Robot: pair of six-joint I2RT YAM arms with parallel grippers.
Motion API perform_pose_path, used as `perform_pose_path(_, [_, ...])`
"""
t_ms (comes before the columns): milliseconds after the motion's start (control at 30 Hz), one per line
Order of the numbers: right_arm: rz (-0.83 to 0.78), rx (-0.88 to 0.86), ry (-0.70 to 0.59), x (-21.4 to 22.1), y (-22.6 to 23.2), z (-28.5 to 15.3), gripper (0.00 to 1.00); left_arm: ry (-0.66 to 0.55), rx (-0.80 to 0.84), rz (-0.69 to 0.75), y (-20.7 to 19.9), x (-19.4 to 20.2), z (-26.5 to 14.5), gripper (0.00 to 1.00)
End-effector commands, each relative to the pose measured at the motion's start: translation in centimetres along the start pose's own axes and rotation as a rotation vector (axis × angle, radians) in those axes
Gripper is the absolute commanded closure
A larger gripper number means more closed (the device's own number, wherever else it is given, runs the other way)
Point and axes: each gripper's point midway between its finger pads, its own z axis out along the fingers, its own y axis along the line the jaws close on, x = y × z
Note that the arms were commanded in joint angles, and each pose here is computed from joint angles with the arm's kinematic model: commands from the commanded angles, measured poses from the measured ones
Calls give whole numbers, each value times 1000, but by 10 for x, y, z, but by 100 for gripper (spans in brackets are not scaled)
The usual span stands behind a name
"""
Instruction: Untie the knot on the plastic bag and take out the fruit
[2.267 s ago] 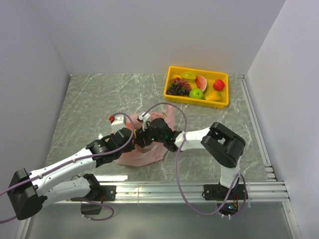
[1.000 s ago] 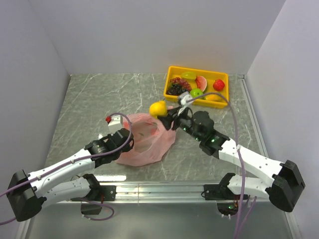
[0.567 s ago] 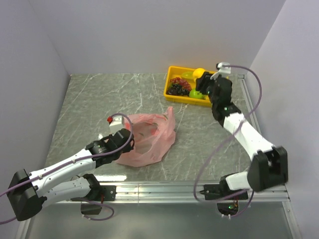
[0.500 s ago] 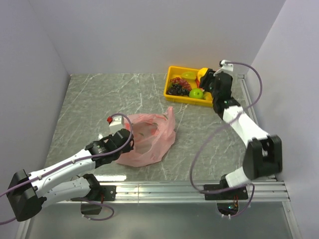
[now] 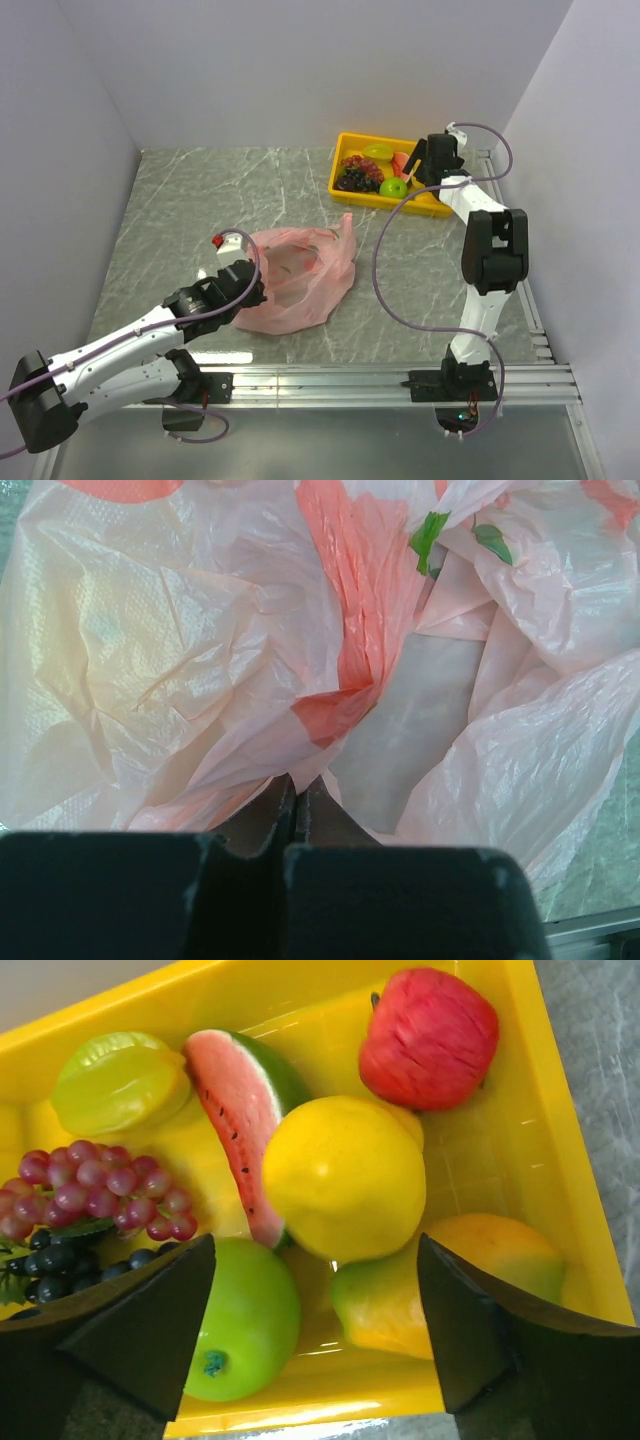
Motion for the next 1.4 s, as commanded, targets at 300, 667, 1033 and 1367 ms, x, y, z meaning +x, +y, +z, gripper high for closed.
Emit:
perform_pose_path(300, [-173,-461,-112,-21,93,-149,19,-55,-42,14,2,-19,-3,99])
perform_pose_path(667, [-472,-1125,-92,79,203,-352,21,-125,-152,-55,25,-39,-22,100])
perform_pose_path(1033, [-549,-1158,315,256,222,-327,26,-126,-228,-123,49,-34,-34,100])
perform_pose_path(1367, [-532,-620,398,318,103,-244,24,-181,-373,-218,86,-37,-50,99])
